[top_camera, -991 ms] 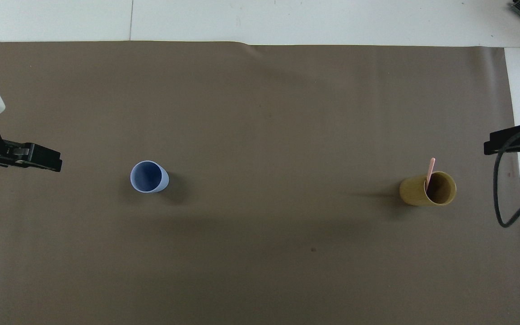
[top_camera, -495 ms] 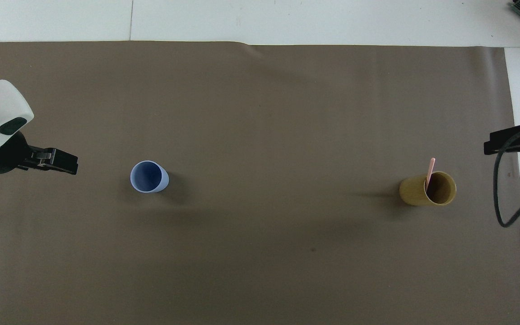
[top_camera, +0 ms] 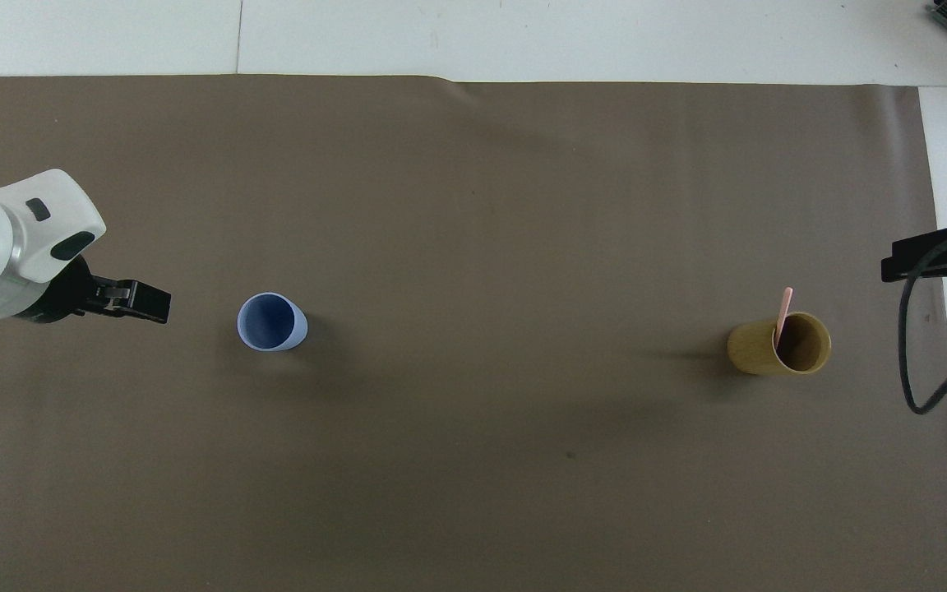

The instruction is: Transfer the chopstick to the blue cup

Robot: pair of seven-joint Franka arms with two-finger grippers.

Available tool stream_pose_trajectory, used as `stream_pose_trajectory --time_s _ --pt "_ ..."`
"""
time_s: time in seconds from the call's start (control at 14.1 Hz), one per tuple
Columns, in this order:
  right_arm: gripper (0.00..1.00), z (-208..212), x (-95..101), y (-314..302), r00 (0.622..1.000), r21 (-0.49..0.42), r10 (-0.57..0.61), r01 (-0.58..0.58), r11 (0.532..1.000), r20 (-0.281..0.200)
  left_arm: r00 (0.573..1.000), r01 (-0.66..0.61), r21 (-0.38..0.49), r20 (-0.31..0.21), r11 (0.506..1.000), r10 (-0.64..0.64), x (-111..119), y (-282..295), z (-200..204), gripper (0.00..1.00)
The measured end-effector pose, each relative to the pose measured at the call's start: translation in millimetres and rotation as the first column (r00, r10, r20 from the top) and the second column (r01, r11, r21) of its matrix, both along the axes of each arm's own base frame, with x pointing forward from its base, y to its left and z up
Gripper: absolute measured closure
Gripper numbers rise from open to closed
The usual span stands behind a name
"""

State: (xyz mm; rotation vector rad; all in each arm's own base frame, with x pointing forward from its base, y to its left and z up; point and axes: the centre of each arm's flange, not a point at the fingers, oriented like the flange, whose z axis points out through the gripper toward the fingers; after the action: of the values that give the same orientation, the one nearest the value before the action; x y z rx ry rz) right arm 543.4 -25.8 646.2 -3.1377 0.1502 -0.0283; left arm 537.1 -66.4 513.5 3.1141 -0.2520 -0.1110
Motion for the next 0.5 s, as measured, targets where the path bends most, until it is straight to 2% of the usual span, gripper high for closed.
stream_pose_trajectory --time_s 0.5 --pt "0.00 0 0.0 0 1.000 0.000 0.000 0.000 1.000 0.000 0.997 -0.071 -0.002 0.035 0.997 0.071 -8 -33 -76 0.00"
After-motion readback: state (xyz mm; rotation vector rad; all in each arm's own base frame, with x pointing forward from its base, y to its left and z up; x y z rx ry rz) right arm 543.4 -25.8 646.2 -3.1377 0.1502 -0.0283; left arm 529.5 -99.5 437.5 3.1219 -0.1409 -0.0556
